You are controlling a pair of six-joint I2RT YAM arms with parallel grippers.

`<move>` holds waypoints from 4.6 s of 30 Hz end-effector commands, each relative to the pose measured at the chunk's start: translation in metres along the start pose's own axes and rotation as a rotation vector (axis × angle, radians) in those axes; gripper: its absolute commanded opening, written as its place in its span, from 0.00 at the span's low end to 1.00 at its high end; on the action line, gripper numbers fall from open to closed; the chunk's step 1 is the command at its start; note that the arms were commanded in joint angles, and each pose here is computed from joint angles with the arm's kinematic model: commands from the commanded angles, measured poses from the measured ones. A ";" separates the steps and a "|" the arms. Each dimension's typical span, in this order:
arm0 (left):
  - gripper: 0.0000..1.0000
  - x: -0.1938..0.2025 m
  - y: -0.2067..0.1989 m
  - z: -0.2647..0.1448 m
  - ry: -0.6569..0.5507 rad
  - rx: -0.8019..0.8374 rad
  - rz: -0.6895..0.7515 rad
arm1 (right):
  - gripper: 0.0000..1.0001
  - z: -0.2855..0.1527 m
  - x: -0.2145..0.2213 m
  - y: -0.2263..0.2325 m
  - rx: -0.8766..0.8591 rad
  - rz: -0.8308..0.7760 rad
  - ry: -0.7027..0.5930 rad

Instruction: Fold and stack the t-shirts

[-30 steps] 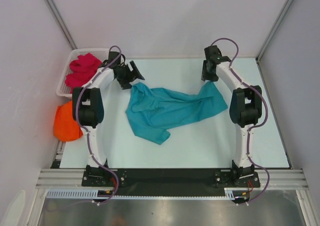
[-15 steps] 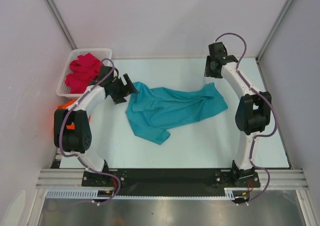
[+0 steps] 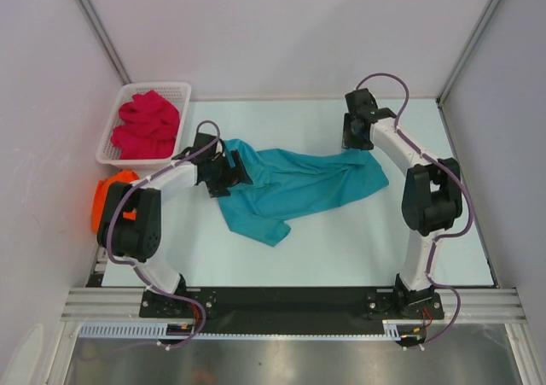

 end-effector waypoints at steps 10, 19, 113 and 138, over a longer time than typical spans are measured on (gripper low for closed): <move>0.91 -0.026 -0.018 0.020 -0.083 0.006 0.009 | 0.47 -0.028 -0.017 -0.013 0.032 0.018 -0.086; 0.62 -0.027 -0.020 0.034 -0.045 0.047 0.001 | 0.47 -0.031 -0.015 -0.014 0.038 0.008 -0.077; 1.00 -0.100 -0.023 -0.015 -0.288 0.004 -0.085 | 0.00 0.072 -0.066 -0.026 0.273 -0.114 -0.039; 1.00 -0.064 -0.028 -0.044 -0.285 -0.061 0.034 | 0.66 0.123 -0.066 -0.065 0.369 -0.027 -0.095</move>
Point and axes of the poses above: each gripper's point midway between its finger pads, its own z axis out along the fingers, its own y axis along the line the jaws close on, x = y × z, the point moved 8 cm from there along -z, back along the fingers, and after that the axes turned 13 degrees about -z, right-handed, at the moved point
